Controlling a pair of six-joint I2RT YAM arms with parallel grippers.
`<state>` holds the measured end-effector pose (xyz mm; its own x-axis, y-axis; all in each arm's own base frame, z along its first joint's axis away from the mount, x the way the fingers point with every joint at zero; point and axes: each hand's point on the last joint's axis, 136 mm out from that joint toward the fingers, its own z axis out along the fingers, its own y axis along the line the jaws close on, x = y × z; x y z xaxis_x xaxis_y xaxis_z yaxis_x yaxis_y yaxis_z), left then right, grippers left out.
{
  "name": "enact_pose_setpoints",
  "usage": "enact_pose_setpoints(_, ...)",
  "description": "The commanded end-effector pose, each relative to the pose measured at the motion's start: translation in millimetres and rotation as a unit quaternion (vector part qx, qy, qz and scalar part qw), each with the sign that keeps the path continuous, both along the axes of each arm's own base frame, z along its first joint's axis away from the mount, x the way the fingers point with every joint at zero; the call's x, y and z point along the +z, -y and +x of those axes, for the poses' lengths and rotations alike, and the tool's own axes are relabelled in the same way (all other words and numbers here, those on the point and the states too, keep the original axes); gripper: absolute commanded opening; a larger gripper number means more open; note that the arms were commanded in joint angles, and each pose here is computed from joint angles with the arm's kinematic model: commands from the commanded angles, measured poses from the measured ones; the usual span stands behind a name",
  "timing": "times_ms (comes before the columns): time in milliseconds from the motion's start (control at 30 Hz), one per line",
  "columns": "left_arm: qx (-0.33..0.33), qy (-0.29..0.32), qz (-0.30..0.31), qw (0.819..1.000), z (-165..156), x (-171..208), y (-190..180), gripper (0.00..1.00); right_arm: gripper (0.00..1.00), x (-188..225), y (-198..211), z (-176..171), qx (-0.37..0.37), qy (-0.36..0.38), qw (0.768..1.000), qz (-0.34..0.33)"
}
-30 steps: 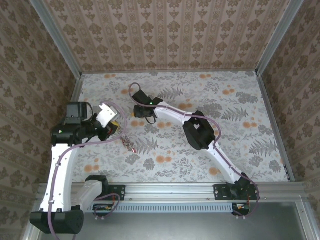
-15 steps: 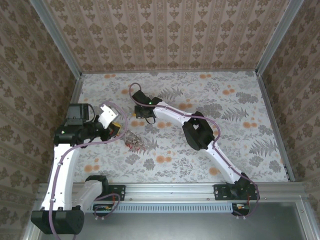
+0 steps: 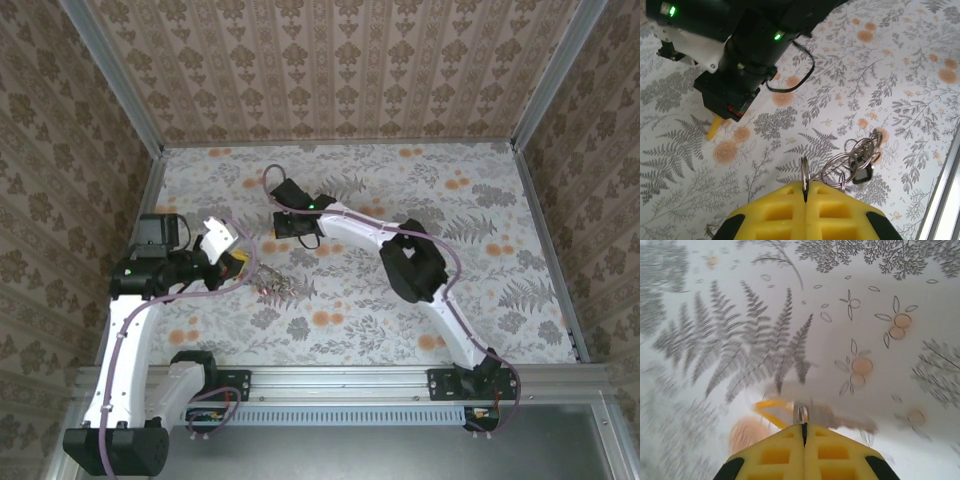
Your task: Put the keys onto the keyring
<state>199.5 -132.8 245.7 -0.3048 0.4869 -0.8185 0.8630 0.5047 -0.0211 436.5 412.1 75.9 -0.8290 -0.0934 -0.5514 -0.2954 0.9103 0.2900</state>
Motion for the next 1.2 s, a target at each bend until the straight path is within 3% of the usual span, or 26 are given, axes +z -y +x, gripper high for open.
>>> enact_pose_setpoints(0, -0.047, 0.05, -0.031, 0.997, -1, 20, 14, 0.0, 0.0, 73, 7, -5, 0.083, 0.114, 0.989, 0.035)
enact_pose_setpoints(167, -0.106, 0.082, -0.014, 0.991, -6, 21, 35, 0.0, 0.0, 104, 39, -48, 0.185, 0.174, 0.965, 0.061)
enact_pose_setpoints(367, -0.166, 0.102, 0.015, 0.981, -2, 16, 75, 0.0, 0.0, 136, 87, -94, 0.25, 0.249, 0.933, 0.074)
enact_pose_setpoints(633, -0.212, 0.151, 0.06, 0.964, 6, 7, 129, 0.0, 0.0, 158, 133, -173, 0.331, 0.266, 0.903, 0.055)
enact_pose_setpoints(767, -0.208, 0.148, 0.054, 0.965, 13, 5, 150, 0.0, 0.0, 159, 142, -205, 0.352, 0.276, 0.89, 0.087)
enact_pose_setpoints(1167, -0.21, 0.105, 0.019, 0.972, 9, 0, 180, 0.0, 0.0, 142, 141, -202, 0.323, 0.274, 0.902, 0.083)
